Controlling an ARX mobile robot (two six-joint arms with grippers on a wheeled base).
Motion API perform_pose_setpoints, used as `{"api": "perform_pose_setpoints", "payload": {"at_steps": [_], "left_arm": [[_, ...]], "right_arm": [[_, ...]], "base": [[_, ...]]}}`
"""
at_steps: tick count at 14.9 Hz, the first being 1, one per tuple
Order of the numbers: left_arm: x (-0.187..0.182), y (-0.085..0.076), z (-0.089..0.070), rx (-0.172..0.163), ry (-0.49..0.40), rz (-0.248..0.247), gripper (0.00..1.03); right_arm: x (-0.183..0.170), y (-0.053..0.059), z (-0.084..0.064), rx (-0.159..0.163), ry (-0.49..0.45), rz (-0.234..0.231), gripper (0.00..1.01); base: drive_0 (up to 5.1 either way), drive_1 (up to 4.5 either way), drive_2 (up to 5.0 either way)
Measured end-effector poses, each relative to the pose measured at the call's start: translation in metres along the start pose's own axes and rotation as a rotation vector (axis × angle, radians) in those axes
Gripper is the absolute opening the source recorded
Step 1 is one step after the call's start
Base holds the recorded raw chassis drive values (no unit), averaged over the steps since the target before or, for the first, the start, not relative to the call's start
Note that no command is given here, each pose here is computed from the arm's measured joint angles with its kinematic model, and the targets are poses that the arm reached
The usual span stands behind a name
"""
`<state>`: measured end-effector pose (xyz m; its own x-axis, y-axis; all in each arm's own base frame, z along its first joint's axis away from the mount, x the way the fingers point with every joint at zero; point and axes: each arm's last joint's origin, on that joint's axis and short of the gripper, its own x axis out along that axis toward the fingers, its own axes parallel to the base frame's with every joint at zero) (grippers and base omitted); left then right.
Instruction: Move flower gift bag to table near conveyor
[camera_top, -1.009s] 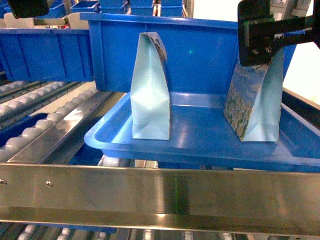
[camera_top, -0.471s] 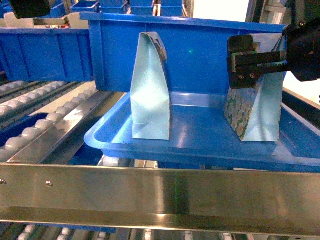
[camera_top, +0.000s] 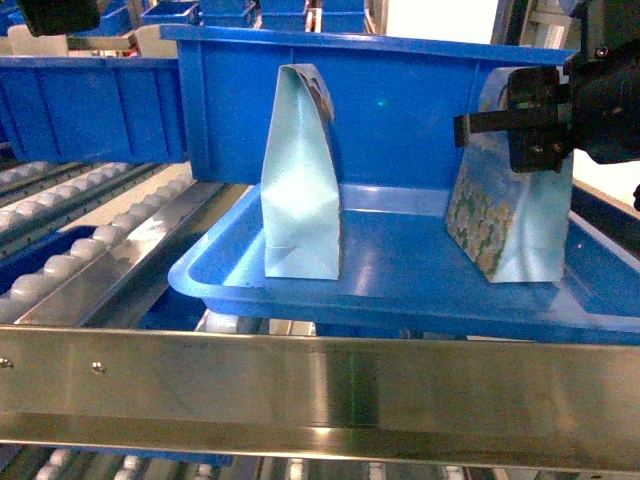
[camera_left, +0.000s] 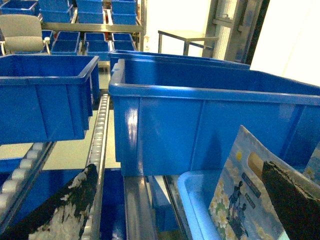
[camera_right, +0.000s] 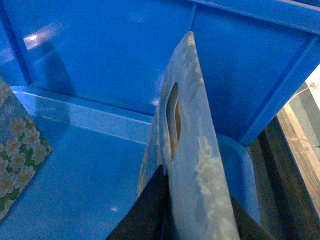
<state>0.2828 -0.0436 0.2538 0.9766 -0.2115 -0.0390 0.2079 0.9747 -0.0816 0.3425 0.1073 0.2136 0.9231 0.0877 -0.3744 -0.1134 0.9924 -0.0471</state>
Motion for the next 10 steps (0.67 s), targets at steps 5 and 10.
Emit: {"api": "perform_pose_setpoints", "payload": {"at_steps": [5, 10], "left_arm": [[0.0, 0.0, 0.0, 0.0, 0.0, -0.001, 0.98], [0.0, 0.0, 0.0, 0.0, 0.0, 0.0, 0.98]], "right_arm": [[0.001, 0.0, -0.005, -0.008, -0.017, -0.01, 0.02], [-0.029, -0.012, 0.014, 0.003, -0.118, -0.035, 0.02]], "base": [[0.0, 0.0, 0.0], [0.0, 0.0, 0.0]]}}
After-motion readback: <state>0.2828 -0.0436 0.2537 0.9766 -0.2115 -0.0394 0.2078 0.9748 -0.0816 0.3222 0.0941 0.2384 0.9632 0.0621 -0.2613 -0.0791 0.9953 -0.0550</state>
